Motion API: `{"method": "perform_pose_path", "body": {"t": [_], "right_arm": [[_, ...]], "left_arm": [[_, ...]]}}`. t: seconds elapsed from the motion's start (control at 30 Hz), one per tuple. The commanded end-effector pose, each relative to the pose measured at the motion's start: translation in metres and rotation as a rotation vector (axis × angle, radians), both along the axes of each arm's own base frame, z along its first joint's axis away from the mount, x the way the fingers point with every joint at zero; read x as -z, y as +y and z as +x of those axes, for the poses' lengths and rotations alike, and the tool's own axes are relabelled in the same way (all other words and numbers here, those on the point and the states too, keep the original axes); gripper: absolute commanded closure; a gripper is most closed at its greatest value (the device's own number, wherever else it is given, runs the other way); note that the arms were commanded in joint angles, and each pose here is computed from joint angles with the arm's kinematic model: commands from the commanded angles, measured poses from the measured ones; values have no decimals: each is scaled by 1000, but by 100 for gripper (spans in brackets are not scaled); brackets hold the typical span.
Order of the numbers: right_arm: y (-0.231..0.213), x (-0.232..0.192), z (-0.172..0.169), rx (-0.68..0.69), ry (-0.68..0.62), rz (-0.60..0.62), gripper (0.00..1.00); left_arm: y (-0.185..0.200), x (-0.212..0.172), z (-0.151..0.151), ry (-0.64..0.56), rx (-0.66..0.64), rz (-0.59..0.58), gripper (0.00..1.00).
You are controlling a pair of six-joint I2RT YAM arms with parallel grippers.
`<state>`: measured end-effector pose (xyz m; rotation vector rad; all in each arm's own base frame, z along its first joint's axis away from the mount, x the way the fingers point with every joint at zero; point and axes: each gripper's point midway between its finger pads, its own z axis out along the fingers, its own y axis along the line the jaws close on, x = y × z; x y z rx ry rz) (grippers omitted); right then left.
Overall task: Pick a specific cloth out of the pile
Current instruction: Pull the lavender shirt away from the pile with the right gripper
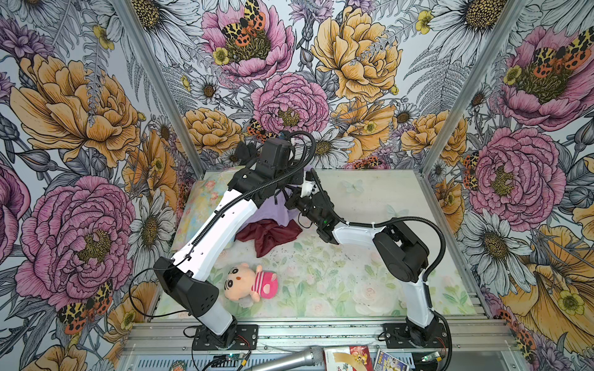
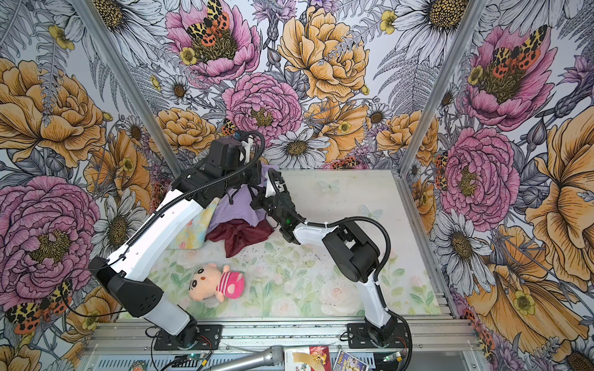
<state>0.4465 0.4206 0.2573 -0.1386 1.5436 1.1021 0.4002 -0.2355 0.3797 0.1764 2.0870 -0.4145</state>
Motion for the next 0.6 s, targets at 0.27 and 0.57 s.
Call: {"method": "perform_pose_path", "body": {"t": [0.27,0.57], "right_arm": [[-36,-103,-11,55,-2,98,100],[-77,-144,-13,113,-9,83,100]], "left_arm": [[-2,-50,-38,-169,110,-36,46],[12,-50,-54,-212,121,1,29]]}}
